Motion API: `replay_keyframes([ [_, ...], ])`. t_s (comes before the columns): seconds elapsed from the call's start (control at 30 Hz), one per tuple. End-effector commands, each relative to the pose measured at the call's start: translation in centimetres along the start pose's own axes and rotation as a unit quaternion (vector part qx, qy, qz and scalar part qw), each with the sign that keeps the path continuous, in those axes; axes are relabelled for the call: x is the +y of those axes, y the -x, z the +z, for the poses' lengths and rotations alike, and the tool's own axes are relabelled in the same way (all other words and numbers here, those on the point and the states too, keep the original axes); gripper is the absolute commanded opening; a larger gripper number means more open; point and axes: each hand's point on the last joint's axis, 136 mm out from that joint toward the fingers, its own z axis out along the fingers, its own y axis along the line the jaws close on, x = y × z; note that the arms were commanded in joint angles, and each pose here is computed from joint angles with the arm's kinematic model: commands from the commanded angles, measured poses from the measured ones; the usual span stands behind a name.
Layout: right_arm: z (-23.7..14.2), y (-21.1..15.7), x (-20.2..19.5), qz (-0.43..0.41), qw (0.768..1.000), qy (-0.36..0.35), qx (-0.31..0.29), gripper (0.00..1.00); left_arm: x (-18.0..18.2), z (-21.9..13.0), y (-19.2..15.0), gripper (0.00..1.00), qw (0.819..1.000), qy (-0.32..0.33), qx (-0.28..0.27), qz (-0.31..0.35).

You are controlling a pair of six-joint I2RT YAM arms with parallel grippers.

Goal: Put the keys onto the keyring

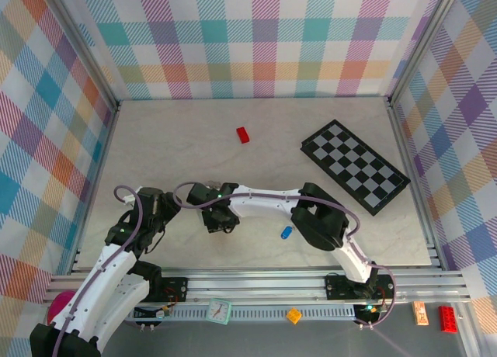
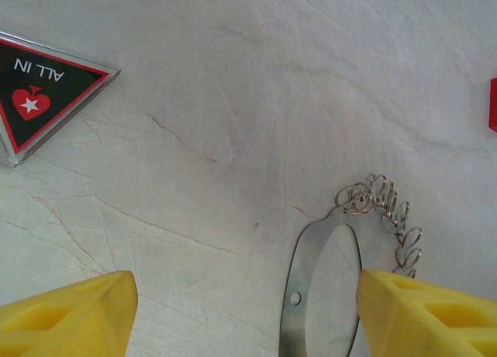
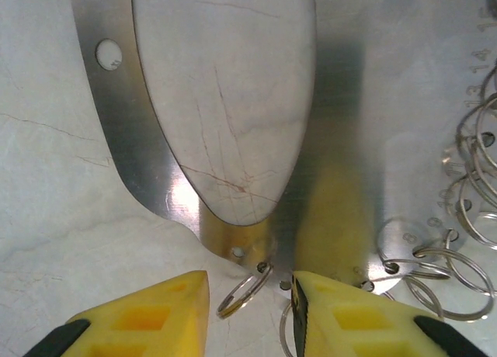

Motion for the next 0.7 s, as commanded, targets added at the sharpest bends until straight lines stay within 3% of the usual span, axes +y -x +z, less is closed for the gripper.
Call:
replay_keyframes([
  [0.0, 0.01, -0.32, -0.14, 0.006, 1.0, -0.017, 0.009, 0.32, 0.34, -0.23, -0.09, 0.74, 1.0, 0.008, -0.002, 0.008],
  [0.37, 0.08, -0.18, -0.61, -0.002, 0.999, -0.039, 0.01, 0.22, 0.49, -0.35, -0.07, 0.74, 1.0, 0.01, -0.003, 0.007],
  [0.4, 0.09, -0.23, -0.63, -0.003, 0.999, -0.039, 0.012, 0.17, 0.51, -0.33, -0.07, 0.74, 1.0, 0.01, -0.004, 0.007],
  [0.67, -0.73, -0.33, -0.3, 0.002, 1.0, -0.026, 0.013, 0.06, 0.61, -0.2, -0.22, 0.74, 1.0, 0.011, -0.001, 0.008],
])
